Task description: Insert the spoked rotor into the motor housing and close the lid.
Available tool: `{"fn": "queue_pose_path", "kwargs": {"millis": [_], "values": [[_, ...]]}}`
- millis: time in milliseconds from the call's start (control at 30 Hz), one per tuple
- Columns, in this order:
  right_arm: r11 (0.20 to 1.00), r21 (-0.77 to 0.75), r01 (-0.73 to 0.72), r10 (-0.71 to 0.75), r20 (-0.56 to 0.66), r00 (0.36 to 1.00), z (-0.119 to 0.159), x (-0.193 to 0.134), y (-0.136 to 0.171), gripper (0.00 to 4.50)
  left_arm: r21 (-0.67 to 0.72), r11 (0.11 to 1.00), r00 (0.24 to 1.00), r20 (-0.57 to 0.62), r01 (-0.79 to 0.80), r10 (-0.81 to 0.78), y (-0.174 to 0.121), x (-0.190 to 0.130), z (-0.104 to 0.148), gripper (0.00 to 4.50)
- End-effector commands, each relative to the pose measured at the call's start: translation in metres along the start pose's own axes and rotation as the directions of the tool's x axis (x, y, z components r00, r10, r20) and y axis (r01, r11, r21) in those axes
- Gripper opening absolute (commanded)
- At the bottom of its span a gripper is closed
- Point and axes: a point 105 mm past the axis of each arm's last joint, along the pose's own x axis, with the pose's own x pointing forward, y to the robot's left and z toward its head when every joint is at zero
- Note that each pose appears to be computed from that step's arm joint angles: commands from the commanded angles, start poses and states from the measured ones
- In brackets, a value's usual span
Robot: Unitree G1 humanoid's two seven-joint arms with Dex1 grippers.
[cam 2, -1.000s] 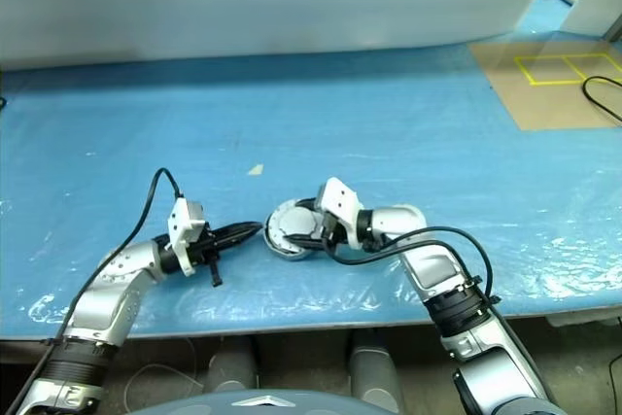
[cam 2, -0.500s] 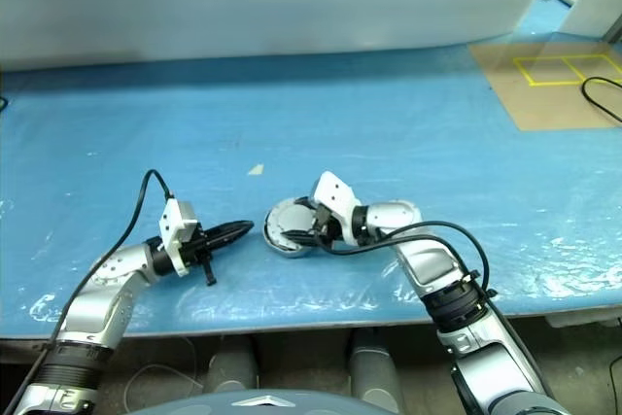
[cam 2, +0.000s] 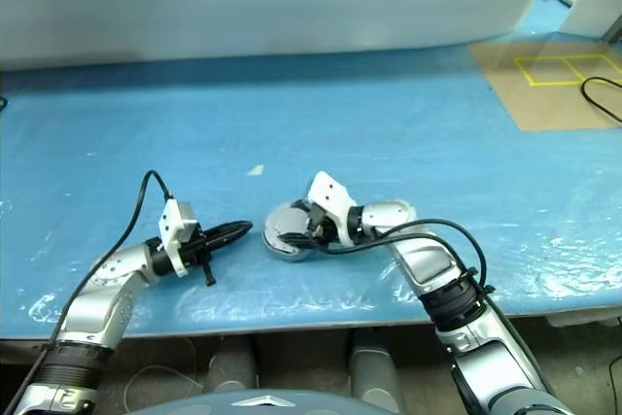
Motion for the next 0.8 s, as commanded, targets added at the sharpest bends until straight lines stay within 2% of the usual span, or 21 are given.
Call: {"fn": "queue_pose_path", "kwargs": {"millis": [33,200,333,800], "values": [[0.999,-0.014,0.037,-0.038,-0.064,0.997,-0.0166,0.0023,-0.0027,2.97,0.024,1.0,1.0,0.028,-0.01,0.01,0.0024,-0.0015,0.0072,0.0],[0.998,0.013,0.068,-0.067,-0.066,0.996,-0.0193,0.0047,-0.0038,2.97,0.023,1.0,1.0,0.028,-0.012,0.012,0.0025,-0.0013,0.0072,0.0],[0.99,0.137,0.029,-0.026,-0.025,0.999,-0.0139,0.0058,0.0033,2.97,0.022,1.0,1.0,0.029,-0.012,0.011,0.002,-0.0003,0.0072,0.0],[0.986,0.151,0.063,-0.049,-0.096,0.994,-0.0209,0.0081,0.0015,2.97,0.022,1.0,1.0,0.029,-0.009,0.008,0.0024,0.0029,0.0072,0.0]]}}
